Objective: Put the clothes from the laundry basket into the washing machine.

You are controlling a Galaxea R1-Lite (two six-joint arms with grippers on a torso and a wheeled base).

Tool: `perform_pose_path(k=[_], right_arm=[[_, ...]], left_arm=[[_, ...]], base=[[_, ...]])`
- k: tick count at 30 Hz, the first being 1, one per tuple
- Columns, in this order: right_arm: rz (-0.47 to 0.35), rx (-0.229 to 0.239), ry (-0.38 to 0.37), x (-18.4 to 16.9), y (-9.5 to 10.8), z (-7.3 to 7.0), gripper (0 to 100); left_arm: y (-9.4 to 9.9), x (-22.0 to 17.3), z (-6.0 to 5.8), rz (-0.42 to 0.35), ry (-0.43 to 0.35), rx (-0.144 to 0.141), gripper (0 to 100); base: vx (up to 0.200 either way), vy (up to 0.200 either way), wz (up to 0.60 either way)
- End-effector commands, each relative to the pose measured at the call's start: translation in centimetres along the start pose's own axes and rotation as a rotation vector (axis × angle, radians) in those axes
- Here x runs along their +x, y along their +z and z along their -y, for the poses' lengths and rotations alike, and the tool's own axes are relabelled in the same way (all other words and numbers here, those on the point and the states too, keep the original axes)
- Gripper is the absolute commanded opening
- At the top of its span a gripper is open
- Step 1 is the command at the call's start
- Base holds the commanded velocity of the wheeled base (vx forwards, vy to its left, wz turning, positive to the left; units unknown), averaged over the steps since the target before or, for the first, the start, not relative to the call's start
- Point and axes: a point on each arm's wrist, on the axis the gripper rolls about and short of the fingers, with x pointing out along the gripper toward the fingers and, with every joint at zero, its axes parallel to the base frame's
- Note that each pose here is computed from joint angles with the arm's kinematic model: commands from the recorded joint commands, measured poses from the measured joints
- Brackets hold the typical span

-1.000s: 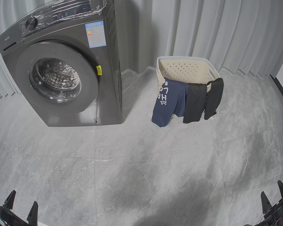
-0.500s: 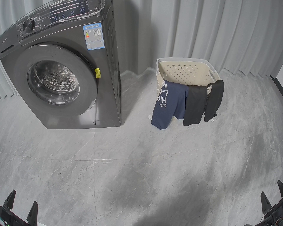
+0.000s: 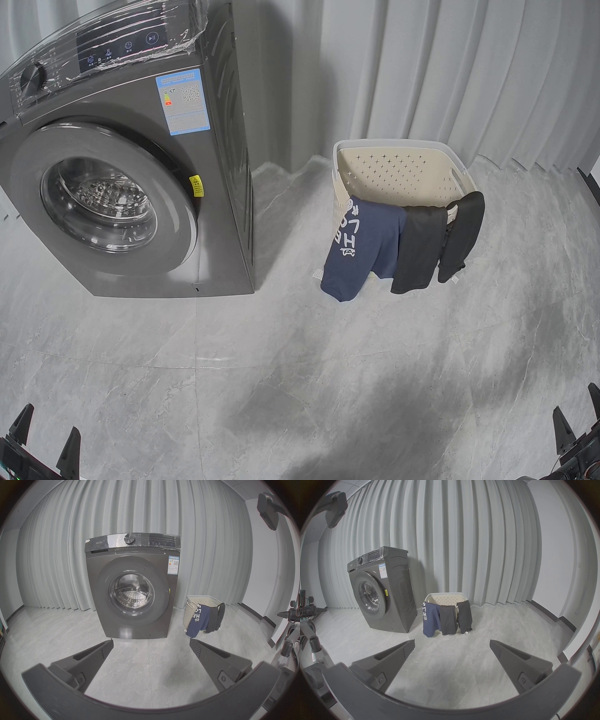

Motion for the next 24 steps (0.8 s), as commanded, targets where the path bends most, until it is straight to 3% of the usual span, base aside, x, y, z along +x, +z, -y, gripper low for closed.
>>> perform_pose_path(k=[1,8,24], right_arm=[[0.001,0.000,0.001,-0.01,-0.48,-0.01,100],[-0.001,0.000,0.001,-0.01,-0.49,-0.01,100],[-0.001,-0.002,0.001,-0.01,-0.49,-0.01,100]], left_arm=[[-0.47,0.03,-0.01,-0.004,0.002,0.000,100],[-0.47,0.03,-0.01,-0.004,0.000,0.001,100],[-0.47,0.03,-0.01,-0.004,0.002,0.000,100]], base=[[0.000,0.000,0.00],[0.000,0.000,0.00],[0.000,-0.200,0.00]])
